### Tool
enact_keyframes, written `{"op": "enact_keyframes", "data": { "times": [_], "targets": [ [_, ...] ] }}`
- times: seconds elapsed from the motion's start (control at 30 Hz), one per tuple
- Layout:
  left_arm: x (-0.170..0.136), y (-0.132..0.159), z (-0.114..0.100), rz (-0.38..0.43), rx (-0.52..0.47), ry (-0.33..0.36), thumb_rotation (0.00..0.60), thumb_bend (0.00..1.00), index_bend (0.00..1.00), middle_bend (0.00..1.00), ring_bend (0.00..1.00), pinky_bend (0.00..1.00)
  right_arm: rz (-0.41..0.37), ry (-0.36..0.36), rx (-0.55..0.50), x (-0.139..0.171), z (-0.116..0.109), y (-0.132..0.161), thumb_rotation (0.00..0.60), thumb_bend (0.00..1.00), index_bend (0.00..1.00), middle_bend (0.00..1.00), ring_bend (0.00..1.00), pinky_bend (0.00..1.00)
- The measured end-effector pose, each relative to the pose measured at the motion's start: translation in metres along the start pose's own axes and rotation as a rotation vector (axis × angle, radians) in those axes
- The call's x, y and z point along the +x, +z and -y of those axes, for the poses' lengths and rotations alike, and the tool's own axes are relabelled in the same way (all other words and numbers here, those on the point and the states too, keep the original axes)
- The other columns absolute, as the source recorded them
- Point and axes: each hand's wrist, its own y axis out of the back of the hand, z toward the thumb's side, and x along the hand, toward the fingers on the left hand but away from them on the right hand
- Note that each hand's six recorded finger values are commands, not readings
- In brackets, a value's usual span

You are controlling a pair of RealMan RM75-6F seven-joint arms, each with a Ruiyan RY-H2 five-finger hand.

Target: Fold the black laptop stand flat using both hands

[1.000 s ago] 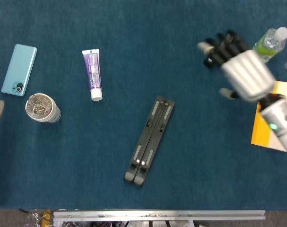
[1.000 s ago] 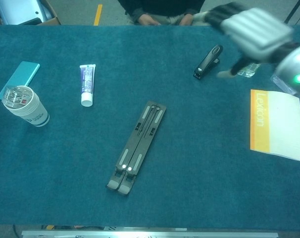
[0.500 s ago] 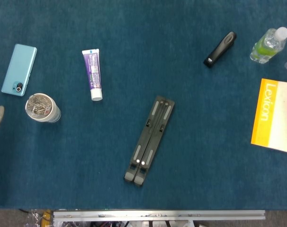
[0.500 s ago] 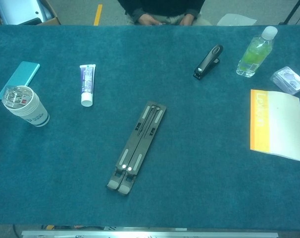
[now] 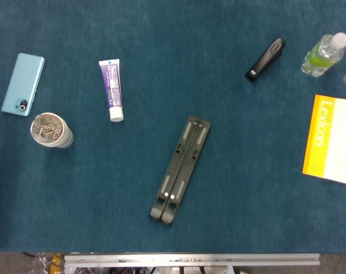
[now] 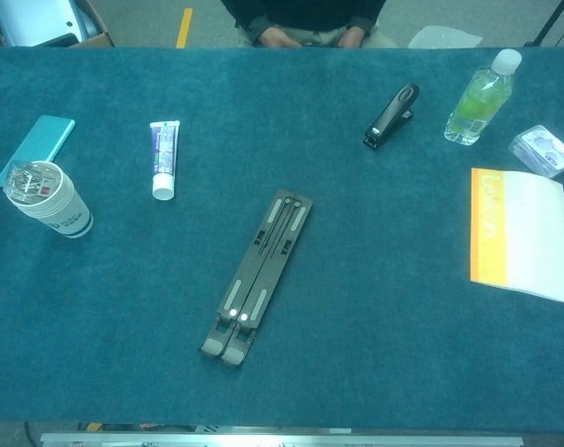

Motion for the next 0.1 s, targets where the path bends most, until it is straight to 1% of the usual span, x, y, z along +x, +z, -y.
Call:
{"op": "enact_keyframes", "data": {
  "times": [0.1],
  "targets": [
    [0.0007, 0.0003, 0.0008, 0.000, 0.004, -0.004, 0.600, 0.34, 0.00, 0.00, 0.00, 0.00, 0.005, -0.004, -0.009, 0.0013, -0.0005, -0.0006, 0.600, 0.07, 0.00, 0.16, 0.01, 0.00]
  ]
}}
